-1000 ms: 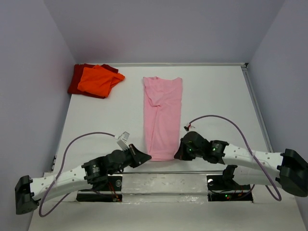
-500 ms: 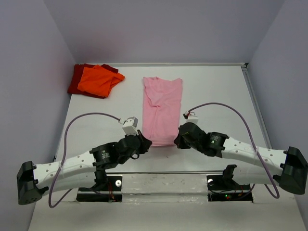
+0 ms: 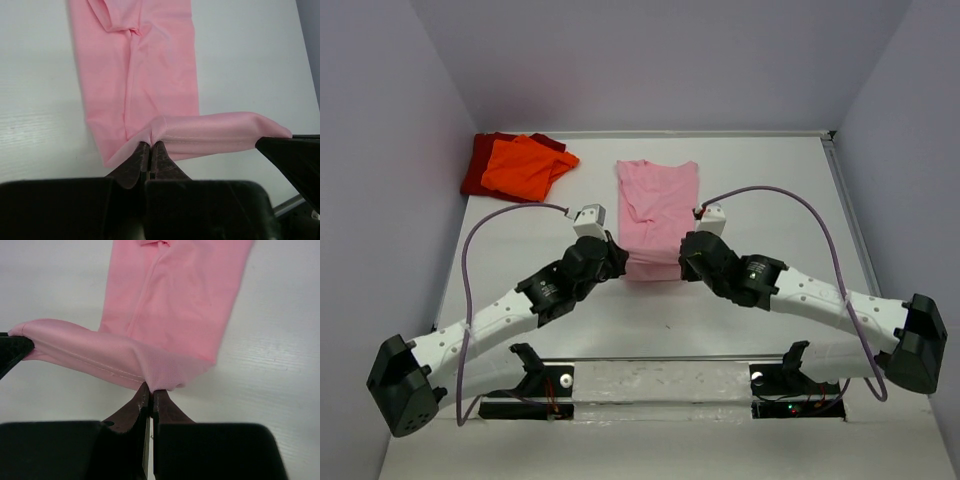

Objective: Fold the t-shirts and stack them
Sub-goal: Fold the folded rectangular tshirt in 1/3 of the way, then grab one side of the 2/3 rectangular tshirt with both arms

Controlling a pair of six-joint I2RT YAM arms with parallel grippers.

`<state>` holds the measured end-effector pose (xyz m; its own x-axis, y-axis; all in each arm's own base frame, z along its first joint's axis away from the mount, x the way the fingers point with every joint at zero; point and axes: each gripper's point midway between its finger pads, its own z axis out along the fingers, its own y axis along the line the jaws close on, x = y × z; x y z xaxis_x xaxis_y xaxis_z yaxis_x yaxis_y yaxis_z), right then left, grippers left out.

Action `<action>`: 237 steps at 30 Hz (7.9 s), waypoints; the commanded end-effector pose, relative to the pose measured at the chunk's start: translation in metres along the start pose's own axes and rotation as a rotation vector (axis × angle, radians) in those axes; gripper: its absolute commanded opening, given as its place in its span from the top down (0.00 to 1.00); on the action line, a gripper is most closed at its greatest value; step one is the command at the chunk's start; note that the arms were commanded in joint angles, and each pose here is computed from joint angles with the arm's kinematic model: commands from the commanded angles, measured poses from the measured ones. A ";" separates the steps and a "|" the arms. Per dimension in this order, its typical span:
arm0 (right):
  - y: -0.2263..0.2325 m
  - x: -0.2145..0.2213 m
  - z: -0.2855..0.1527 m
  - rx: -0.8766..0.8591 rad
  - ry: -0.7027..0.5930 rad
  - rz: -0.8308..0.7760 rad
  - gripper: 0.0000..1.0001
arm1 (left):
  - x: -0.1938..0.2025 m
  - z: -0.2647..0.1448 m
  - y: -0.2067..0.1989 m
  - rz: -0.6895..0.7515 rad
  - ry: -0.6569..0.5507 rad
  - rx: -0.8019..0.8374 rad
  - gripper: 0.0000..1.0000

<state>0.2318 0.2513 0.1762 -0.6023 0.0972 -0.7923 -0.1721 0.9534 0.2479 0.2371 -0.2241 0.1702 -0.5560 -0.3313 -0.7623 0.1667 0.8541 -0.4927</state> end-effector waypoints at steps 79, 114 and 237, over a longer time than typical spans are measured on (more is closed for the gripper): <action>-0.078 -0.083 0.180 0.252 -0.056 -0.204 0.41 | -0.034 0.157 0.024 -0.074 0.061 -0.078 0.03; -0.032 -0.027 0.231 0.030 0.156 -0.253 0.43 | -0.011 0.108 0.012 -0.034 0.073 0.005 0.05; -0.117 0.007 0.180 -0.194 0.191 0.406 0.44 | 0.013 0.207 0.088 -0.320 0.202 0.074 0.10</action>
<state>0.4007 0.1915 0.0398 -0.7683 0.3934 -0.5049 -0.0175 0.7757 0.6309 0.4183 -0.2369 0.0500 -0.7008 -0.5009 -0.5079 0.0524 0.6739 -0.7369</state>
